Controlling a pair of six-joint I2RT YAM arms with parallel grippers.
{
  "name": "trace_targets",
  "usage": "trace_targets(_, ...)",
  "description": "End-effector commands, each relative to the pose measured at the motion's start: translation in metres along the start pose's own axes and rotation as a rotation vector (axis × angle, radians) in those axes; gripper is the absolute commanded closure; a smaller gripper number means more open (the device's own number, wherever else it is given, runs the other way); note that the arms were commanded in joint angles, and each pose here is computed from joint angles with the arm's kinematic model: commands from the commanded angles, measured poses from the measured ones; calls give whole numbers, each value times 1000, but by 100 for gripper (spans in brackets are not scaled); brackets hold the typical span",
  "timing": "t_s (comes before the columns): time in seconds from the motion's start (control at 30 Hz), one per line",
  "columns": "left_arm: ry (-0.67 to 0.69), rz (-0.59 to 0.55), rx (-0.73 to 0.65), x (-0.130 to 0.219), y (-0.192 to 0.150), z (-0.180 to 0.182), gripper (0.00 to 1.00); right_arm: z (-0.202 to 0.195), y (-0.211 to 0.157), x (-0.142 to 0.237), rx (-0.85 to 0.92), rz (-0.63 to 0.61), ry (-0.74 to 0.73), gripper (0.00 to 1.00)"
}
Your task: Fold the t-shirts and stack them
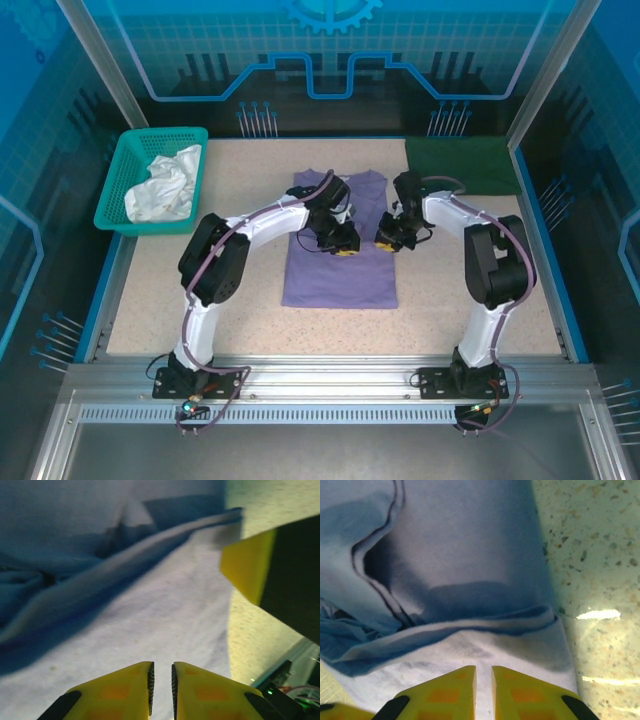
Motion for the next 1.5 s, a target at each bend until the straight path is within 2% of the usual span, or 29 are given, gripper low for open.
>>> trace_targets(0.0,60,0,-38,-4,10,9,78,-3,8,-11,-29,31,-23,83)
trace_targets(0.23,222,-57,-27,-12,26,34,74,-13,16,-23,-64,51,-52,83)
trace_targets(0.4,321,-91,80,-2,36,62,73,-20,18,-25,-72,62,-60,83)
trace_targets(0.7,325,-147,150,37,42,79,71,-9,21,-4,-60,45,8,81)
trace_targets(0.87,278,-226,133,77,34,65,68,12,3,19,21,2,85,78)
trace_targets(0.97,185,-242,106,84,23,53,69,25,-14,17,81,22,104,77)
trace_targets(1.07,104,-226,76,77,16,45,70,35,-24,6,117,44,91,77)
trace_targets(1.13,107,-192,77,67,12,49,73,39,-25,-5,108,59,75,78)
trace_targets(1.23,182,-152,95,51,5,67,75,41,-19,-23,82,81,47,79)
trace_targets(1.33,316,-129,112,38,-5,96,76,41,-12,-36,64,93,15,80)
trace_targets(1.47,398,-80,211,29,-17,131,76,32,-8,-53,42,133,-48,80)
Point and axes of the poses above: each hand's point on the last joint's axis, 136 mm out from that joint toward the fingers, its own x axis back along the fingers, its own z axis along the line the jaws close on, y = z × x, the point moved 7 cm from there along x, back along the fingers, and after that the axes turned 8 degrees about -x, right-handed, at the moved point
